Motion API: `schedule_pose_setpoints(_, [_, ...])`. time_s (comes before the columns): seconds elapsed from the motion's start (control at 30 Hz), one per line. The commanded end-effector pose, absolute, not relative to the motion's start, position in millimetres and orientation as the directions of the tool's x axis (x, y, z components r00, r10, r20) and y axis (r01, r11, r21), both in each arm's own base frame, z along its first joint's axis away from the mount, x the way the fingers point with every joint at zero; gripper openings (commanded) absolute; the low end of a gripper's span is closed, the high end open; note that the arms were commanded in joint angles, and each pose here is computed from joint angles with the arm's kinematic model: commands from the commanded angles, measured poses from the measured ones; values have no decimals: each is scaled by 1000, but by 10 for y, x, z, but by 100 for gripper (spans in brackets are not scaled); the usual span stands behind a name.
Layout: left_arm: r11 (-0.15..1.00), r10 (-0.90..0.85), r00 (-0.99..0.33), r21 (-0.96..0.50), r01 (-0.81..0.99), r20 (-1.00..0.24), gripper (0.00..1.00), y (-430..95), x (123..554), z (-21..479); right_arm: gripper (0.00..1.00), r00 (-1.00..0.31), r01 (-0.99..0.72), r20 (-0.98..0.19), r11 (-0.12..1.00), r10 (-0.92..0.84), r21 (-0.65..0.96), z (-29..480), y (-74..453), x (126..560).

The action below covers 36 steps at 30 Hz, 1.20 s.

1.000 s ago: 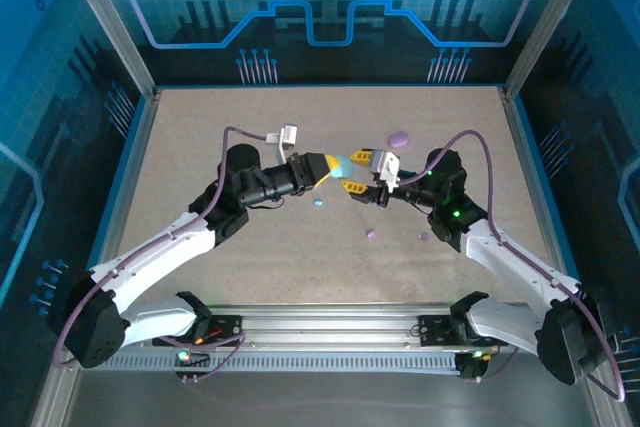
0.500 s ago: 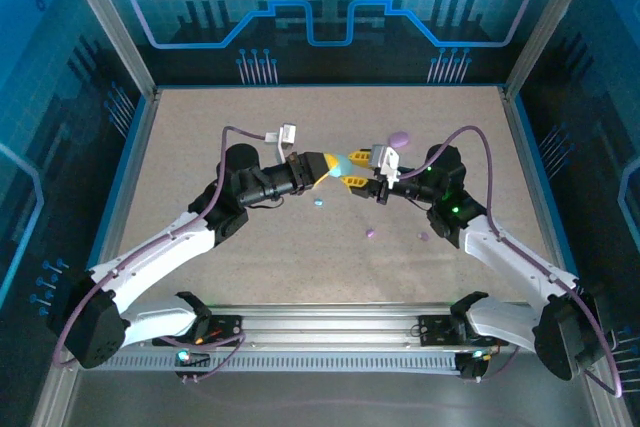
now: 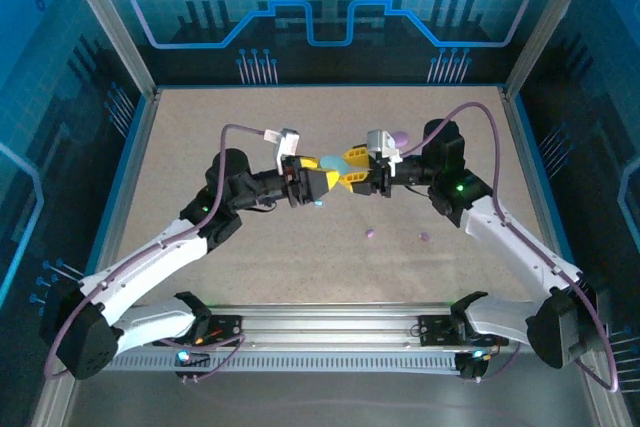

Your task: Insert the wireless bluetooth earbuds into the charging case

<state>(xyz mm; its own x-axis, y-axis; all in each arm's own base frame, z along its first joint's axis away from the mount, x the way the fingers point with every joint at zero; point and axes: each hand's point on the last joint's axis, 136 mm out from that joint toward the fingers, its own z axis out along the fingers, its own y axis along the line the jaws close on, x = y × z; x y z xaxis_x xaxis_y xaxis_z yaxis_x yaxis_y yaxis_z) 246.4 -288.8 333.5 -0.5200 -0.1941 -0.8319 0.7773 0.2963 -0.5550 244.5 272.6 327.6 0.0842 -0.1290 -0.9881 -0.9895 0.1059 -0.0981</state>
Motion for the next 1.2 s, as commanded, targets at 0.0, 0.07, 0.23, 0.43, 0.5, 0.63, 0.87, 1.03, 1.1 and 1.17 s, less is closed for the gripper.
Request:
schedule_pose_setpoints(0.0, [247,-73,-204,-216,945,-976,58,-2890,2216,3345,36,-19,-1000,-991,12,-136,17,3317,2699,2313])
schedule_pose_setpoints(0.07, [252,-63,-129,-141,957,-990,58,-2871,2194,3333,36,-30,-999,-990,-14,-141,32,3338,2701,2281])
schedule_pose_setpoints(0.23, [244,-45,-54,-64,968,-997,55,-2874,2174,3357,36,-47,-996,-986,-72,-158,59,3345,2709,2212])
schedule_pose_setpoints(0.43, [254,-51,-49,-60,965,-998,54,-2880,2204,3363,36,-50,-993,-984,-93,-169,67,3330,2723,2196])
schedule_pose_setpoints(0.5, [264,-55,-50,-63,962,-997,54,-2877,2224,3368,36,-47,-993,-984,-100,-173,65,3326,2727,2185])
schedule_pose_setpoints(0.63, [284,-59,-62,-77,956,-996,55,-2868,2264,3374,36,-41,-993,-983,-105,-179,61,3314,2740,2171])
schedule_pose_setpoints(0.87, [269,-55,-84,-95,958,-995,53,-2889,2255,3364,36,-16,-997,-982,-77,-190,31,3287,2763,2209])
schedule_pose_setpoints(1.03, [256,-67,-106,-120,959,-992,54,-2904,2254,3398,37,4,-998,-982,-63,-187,8,3290,2766,2218])
schedule_pose_setpoints(1.1, [256,-69,-111,-125,959,-991,54,-2907,2258,3399,37,15,-998,-982,-57,-188,-4,3290,2766,2217])
schedule_pose_setpoints(1.17, [256,-71,-112,-127,958,-991,54,-2905,2258,3399,37,25,-998,-982,-57,-185,-15,3293,2762,2209])
